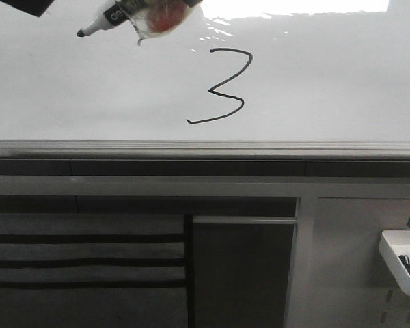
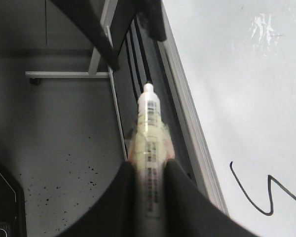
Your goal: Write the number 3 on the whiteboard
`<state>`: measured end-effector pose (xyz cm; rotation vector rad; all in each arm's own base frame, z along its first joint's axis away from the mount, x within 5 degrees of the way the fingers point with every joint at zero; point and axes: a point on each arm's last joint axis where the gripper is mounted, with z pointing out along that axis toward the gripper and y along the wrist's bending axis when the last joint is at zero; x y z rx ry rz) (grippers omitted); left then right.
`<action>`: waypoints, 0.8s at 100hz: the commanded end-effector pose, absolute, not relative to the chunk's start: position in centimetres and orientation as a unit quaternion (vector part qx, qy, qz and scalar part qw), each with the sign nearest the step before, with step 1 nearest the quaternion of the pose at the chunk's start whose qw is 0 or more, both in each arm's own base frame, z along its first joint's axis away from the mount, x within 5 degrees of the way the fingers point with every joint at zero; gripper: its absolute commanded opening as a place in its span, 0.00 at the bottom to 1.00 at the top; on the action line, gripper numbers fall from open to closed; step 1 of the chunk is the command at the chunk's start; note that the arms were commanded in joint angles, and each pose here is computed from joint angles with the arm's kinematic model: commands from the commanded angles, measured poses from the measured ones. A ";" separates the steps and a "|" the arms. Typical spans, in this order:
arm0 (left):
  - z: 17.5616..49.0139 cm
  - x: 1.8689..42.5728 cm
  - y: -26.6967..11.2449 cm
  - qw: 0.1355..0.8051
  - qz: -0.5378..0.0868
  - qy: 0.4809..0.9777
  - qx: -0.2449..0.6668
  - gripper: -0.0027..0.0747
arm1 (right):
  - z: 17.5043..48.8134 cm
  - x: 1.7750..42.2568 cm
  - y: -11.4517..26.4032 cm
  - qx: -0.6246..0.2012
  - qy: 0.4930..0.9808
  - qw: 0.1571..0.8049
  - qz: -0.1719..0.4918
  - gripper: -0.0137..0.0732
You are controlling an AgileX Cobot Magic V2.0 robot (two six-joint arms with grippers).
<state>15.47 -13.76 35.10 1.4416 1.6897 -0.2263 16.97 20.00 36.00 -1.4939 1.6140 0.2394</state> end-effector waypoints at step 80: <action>35.5 17.9 -18.1 0.464 -0.069 0.598 0.650 0.26 | 37.9 17.0 20.0 -0.599 0.617 0.504 0.085 0.14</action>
